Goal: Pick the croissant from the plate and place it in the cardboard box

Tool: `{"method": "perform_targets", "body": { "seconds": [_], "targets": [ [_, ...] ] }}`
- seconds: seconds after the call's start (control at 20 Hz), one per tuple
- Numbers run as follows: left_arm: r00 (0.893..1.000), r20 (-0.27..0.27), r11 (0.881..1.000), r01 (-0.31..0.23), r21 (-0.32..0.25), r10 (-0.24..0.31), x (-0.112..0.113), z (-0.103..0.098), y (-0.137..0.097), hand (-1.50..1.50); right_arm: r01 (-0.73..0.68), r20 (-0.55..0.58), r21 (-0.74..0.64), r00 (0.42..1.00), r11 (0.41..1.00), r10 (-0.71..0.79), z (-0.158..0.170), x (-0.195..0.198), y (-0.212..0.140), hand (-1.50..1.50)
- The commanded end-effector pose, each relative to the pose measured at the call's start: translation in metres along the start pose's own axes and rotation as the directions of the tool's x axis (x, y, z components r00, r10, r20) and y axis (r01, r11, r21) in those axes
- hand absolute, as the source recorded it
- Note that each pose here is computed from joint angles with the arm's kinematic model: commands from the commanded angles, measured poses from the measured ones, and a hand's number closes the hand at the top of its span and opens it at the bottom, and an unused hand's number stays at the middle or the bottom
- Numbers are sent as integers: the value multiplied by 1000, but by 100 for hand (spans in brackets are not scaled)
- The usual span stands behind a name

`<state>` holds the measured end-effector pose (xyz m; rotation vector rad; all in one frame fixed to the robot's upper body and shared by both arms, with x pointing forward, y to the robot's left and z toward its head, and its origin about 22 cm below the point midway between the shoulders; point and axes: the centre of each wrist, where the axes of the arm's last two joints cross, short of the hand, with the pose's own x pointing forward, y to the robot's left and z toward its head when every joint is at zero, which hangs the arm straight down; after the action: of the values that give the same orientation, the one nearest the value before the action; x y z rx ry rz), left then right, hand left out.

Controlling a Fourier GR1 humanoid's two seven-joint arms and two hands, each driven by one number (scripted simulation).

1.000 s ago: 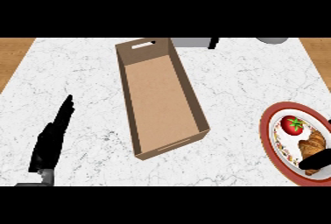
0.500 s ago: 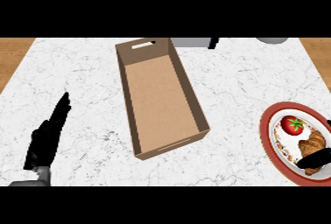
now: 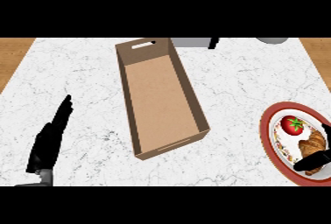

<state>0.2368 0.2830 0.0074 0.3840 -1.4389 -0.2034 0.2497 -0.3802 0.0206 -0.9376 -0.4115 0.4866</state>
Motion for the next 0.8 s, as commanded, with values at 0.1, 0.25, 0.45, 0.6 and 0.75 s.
{"method": "perform_targets", "body": {
  "seconds": [0.1, 0.25, 0.45, 0.6, 0.75],
  "targets": [
    [1000, 3, 1000, -13, -6, 13, 1, -13, 0, 0, 45, 13, 52, 999, 998, -46, -10, 5, 8, 150],
    [1000, -3, 1000, -17, 3, 17, -7, 1, 5, 0, -45, 35, -79, 998, 996, 48, -4, -5, 0, 150],
    [1000, -4, 1000, -8, 6, 8, 9, -7, 6, 0, -117, 8, -209, 993, 971, 122, -6, -7, 16, 150],
    [1000, -10, 1000, -1, 1, 1, -5, 4, 3, 0, -85, 170, -224, 978, 971, 124, 38, 25, 42, 150],
    [1000, -5, 1000, 0, -6, 0, -8, 2, -5, 0, -127, 356, -243, 910, 962, 210, 79, 63, 82, 150]
  ]
}}
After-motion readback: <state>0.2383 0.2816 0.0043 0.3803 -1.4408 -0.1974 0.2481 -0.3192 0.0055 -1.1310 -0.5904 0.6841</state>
